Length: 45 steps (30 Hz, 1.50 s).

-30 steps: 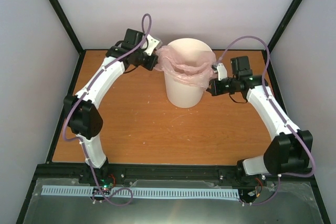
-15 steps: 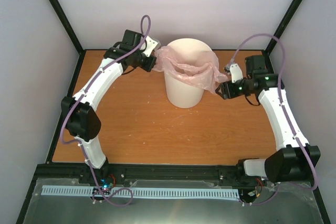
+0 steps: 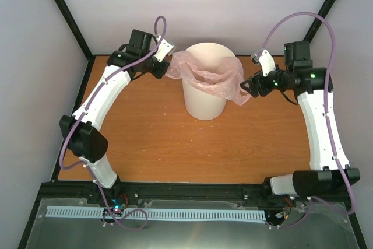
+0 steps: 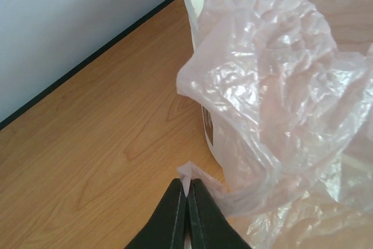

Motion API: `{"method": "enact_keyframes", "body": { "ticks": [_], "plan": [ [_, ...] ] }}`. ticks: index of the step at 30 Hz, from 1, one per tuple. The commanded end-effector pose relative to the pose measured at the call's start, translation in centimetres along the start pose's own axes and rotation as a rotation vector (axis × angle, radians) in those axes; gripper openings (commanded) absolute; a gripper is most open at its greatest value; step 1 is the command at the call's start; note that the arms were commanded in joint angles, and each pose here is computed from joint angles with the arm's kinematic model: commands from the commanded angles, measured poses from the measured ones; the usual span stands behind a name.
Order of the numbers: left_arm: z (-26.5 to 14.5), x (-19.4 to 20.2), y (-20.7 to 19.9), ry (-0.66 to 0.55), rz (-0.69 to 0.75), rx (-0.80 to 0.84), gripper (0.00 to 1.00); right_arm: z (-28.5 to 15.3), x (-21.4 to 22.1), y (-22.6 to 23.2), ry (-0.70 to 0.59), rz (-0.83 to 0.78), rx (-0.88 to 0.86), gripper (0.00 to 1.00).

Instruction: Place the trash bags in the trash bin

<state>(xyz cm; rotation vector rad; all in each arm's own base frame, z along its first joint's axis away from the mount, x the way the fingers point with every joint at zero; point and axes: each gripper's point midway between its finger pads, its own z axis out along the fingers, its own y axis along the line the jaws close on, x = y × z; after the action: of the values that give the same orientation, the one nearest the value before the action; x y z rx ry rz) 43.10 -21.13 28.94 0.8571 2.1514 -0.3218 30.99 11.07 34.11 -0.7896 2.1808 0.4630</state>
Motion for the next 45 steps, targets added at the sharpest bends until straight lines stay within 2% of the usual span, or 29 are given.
{"method": "enact_keyframes", "body": {
  "ticks": [1,4,8,9,12,16,18,22,23,27,30,35,38,45],
  "plan": [
    [-2.7,-0.6,-0.5,0.008,0.076,0.01,0.01,1.8,0.4,-1.7,0.066,-0.024,0.018,0.73],
    [-2.4,1.2,0.3,0.086,0.082,-0.032,0.01,2.9,0.3,-1.9,0.085,-0.034,0.001,0.71],
    [-1.4,4.6,3.6,0.188,0.082,-0.224,0.01,4.1,0.3,-1.6,0.101,-0.042,-0.018,0.63],
    [-1.1,4.9,3.6,0.189,0.08,-0.227,0.0,4.4,0.4,-1.4,0.105,-0.044,-0.022,0.6],
    [-0.8,4.3,2.9,0.167,0.051,-0.183,0.01,5.0,0.3,-1.5,0.112,-0.044,-0.022,0.43],
    [-1.1,3.4,3.7,0.157,0.071,-0.216,0.01,5.3,0.1,-2.4,0.116,-0.043,0.018,0.28],
    [-1.5,2.9,3.8,0.147,0.097,-0.225,0.1,5.1,-0.2,-2.8,0.112,-0.047,0.043,0.21],
    [-3.0,1.5,3.1,0.098,0.166,-0.199,0.43,4.7,-0.8,-3.3,0.1,-0.054,0.077,0.11],
    [-3.4,1.3,2.8,0.088,0.183,-0.189,0.48,4.6,-1.0,-3.4,0.096,-0.056,0.083,0.09],
    [-5.0,0.1,2.4,0.04,0.233,-0.187,0.6,3.9,-1.9,-3.6,0.072,-0.065,0.109,0.06],
    [-6.3,-1.8,2.0,-0.026,0.264,-0.179,0.62,3.5,-2.9,-3.8,0.049,-0.071,0.119,0.06],
    [-7.2,-3.8,-0.8,-0.131,0.363,-0.037,0.67,3.4,-4.5,-4.0,0.01,-0.073,0.119,0.03],
    [-7.1,-4.5,-1.3,-0.157,0.394,-0.012,0.68,3.5,-5.3,-4.3,-0.005,-0.075,0.121,0.03],
    [-5.9,-3.6,-2.5,-0.116,0.5,0.089,0.65,3.8,-6.4,-5.1,-0.024,-0.077,0.136,0.03]
  ]
}}
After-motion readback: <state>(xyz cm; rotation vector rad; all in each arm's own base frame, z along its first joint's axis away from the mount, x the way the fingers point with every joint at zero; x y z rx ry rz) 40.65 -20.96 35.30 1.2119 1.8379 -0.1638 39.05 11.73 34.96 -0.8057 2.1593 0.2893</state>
